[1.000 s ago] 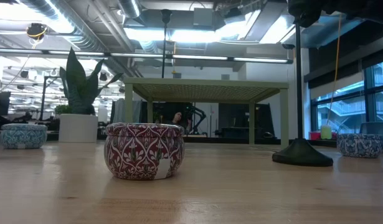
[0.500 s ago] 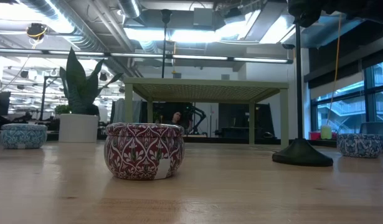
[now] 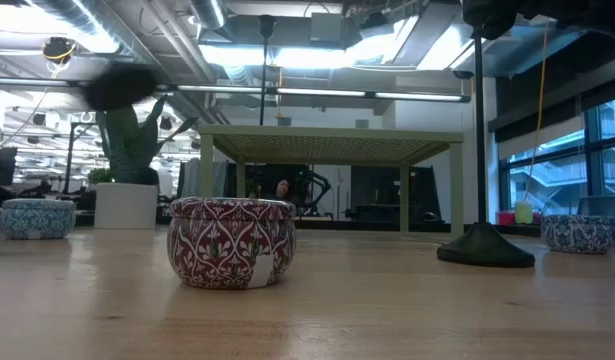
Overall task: Pick & Place candle stick holders
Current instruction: Align the black candle holder with the black candle holder on the shelf
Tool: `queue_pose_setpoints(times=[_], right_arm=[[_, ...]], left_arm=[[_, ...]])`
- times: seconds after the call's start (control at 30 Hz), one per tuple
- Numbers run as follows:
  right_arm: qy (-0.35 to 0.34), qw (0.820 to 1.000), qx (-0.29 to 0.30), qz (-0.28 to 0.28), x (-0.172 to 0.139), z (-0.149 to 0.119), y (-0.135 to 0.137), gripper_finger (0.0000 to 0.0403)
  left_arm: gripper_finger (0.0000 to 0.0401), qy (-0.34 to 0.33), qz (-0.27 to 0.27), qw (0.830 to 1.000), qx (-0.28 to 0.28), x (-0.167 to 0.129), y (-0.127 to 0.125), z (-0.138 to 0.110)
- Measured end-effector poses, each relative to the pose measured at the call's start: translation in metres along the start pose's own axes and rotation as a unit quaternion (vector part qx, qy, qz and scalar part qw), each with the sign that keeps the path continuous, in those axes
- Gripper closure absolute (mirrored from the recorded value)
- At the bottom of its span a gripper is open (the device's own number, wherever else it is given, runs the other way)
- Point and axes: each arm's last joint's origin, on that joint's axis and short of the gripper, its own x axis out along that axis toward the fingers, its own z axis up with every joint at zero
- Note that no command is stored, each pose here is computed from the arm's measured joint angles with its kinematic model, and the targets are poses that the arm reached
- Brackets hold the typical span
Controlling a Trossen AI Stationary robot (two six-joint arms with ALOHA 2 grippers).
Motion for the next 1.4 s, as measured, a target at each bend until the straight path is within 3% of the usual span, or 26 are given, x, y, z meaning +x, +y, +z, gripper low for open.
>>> queue_pose_setpoints(times=[0.4, 0.7, 0.83, 0.97, 1.4], right_arm=[[0.001, 1.0, 0.0, 0.0, 0.0, 0.0, 0.0, 0.0258], [0.001, 1.0, 0.0, 0.0, 0.0, 0.0, 0.0, 0.0258], [0.001, 1.0, 0.0, 0.0, 0.0, 0.0, 0.0, 0.0258], [0.001, 1.0, 0.0, 0.0, 0.0, 0.0, 0.0, 0.0258], [0.002, 1.0, 0.002, 0.0, 0.0, 0.0, 0.0, 0.0258]], left_arm=[[0.0385, 0.014, -0.013, 0.997, -0.074, -0.001, 0.007, 0.041], [0.0385, -0.059, -0.081, 0.994, -0.044, -0.037, 0.007, 0.067], [0.0385, -0.093, -0.045, 0.992, -0.067, -0.052, 0.02, 0.073], [0.0385, -0.133, -0.045, 0.987, -0.075, -0.057, 0.026, 0.085], [0.0385, -0.13, -0.026, 0.983, -0.125, -0.052, 0.042, 0.119]])
